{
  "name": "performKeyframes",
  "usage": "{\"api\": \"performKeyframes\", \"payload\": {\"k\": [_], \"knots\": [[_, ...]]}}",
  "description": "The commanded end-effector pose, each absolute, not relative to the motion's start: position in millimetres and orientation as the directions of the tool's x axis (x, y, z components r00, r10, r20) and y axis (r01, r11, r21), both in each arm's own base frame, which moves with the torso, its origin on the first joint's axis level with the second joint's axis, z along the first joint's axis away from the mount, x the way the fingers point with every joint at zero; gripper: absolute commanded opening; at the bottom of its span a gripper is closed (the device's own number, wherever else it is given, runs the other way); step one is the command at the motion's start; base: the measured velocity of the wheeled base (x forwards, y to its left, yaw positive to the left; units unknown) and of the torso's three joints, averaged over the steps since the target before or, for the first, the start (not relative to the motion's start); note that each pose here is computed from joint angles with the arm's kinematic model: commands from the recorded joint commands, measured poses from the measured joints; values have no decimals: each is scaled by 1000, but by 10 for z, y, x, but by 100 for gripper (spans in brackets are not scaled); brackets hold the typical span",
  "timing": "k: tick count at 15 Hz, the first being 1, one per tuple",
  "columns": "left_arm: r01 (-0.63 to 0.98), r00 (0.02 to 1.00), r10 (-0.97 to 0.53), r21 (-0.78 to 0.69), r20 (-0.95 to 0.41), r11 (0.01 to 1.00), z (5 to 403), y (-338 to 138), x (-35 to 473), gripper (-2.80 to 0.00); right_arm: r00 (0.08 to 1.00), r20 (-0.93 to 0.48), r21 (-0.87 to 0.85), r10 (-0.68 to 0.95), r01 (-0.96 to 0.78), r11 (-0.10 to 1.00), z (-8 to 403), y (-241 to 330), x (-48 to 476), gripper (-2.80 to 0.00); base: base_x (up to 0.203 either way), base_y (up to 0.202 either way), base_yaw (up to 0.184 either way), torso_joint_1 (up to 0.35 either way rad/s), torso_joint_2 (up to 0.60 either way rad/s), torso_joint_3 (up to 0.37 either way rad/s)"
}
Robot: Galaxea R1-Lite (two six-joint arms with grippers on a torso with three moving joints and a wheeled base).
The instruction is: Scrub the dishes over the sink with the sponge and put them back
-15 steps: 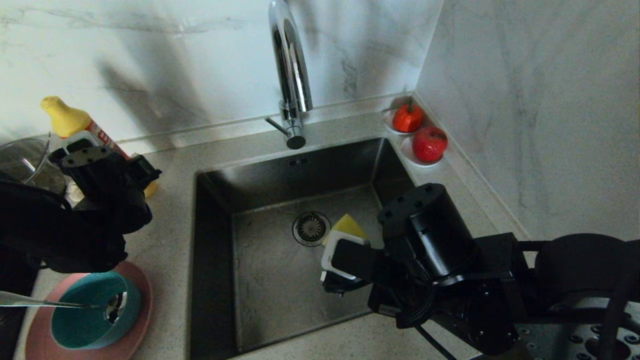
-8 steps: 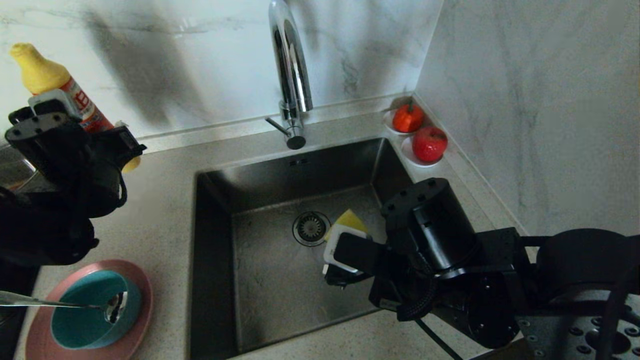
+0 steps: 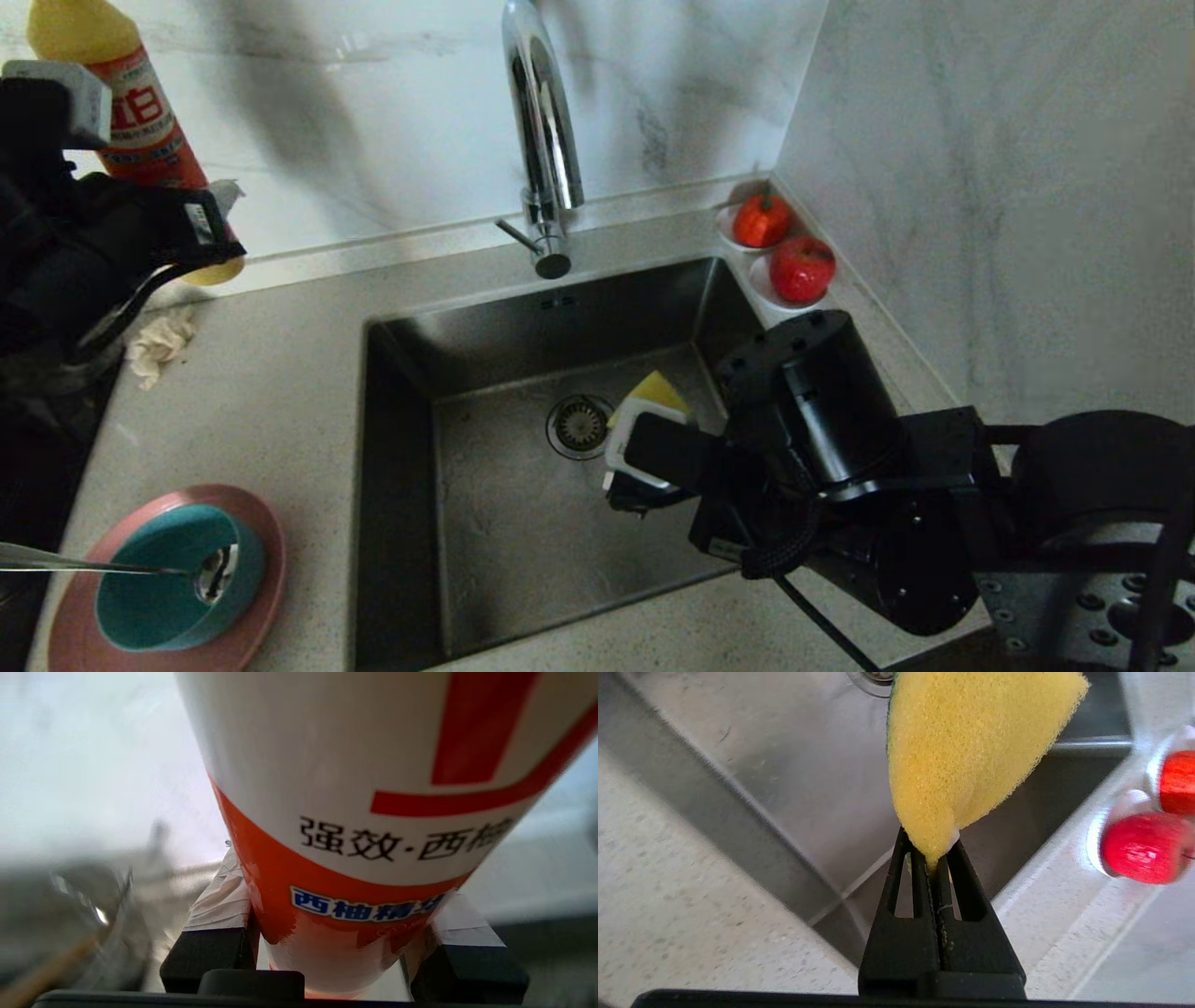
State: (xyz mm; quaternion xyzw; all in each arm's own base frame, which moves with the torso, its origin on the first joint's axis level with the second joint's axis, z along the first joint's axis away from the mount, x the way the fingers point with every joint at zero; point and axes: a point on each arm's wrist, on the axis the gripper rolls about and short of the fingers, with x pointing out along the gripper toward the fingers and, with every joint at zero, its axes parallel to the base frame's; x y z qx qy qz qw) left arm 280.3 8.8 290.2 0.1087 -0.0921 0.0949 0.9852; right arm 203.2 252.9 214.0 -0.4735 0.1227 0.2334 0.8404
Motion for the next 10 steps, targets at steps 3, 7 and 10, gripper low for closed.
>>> {"api": "performKeyframes", "payload": {"k": [3, 7, 10], "knots": [[-132, 979, 44, 452, 200, 882, 3116, -19, 2503, -280, 873, -418, -752, 251, -488, 443, 2132, 2580, 2073, -280, 0, 0, 0, 0, 0, 0], [-65, 990, -19, 570, 140, 819, 3141, -41, 2480, -280, 871, -424, -755, 247, -490, 436, 2104, 2591, 2076, -280, 0, 0, 0, 0, 0, 0], [-22, 993, -56, 642, 101, 766, 3282, -83, 2474, -280, 874, -418, -764, 248, -486, 424, 2127, 2596, 2081, -280, 0, 0, 0, 0, 0, 0]]}}
